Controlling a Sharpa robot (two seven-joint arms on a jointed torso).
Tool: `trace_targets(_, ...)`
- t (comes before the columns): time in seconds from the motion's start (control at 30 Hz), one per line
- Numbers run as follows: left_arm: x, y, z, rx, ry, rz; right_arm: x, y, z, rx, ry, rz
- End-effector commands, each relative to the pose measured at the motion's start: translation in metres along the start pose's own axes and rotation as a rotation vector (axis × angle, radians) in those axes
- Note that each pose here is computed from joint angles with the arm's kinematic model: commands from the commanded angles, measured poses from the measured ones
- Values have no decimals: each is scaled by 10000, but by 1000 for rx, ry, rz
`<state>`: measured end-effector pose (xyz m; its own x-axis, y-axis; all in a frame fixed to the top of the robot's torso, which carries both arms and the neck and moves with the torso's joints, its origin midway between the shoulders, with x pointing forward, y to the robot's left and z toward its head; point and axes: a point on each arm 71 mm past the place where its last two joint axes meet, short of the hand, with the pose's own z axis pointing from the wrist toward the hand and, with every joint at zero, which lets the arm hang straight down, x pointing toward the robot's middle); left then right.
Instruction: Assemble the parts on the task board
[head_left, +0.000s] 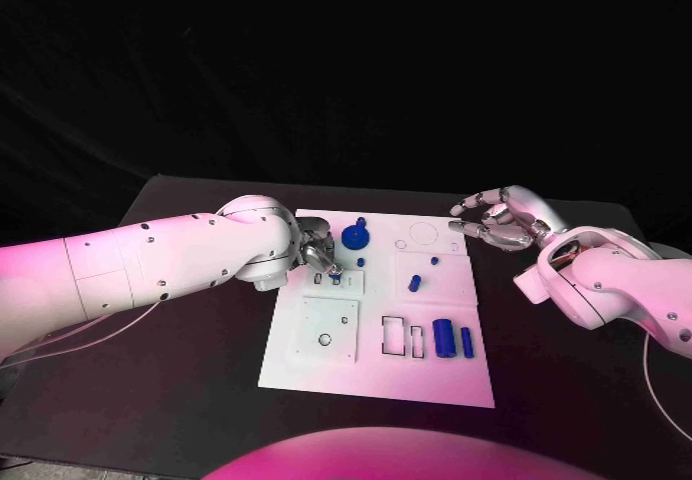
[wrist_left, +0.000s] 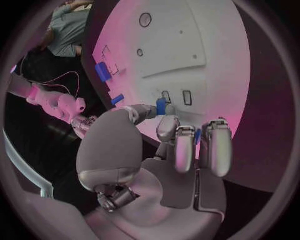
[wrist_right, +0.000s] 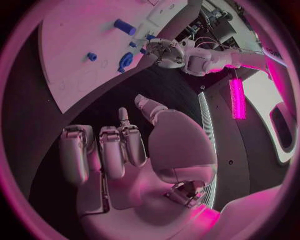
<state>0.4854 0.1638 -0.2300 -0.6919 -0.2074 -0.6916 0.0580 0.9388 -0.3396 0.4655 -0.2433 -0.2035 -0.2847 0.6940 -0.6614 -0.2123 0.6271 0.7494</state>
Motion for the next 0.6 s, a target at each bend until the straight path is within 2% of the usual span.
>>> trace_targets(0.03, 28, -13, 1, 0, 31, 32, 11, 2, -3, -2, 10, 0)
trace_targets(0.3, 50, -15, 9, -2, 63, 49, 15, 4, -4, -2, 13, 1)
trace_targets(0.6, 53, -11, 31, -7, 69, 54, 16, 6, -7, -3, 13, 1)
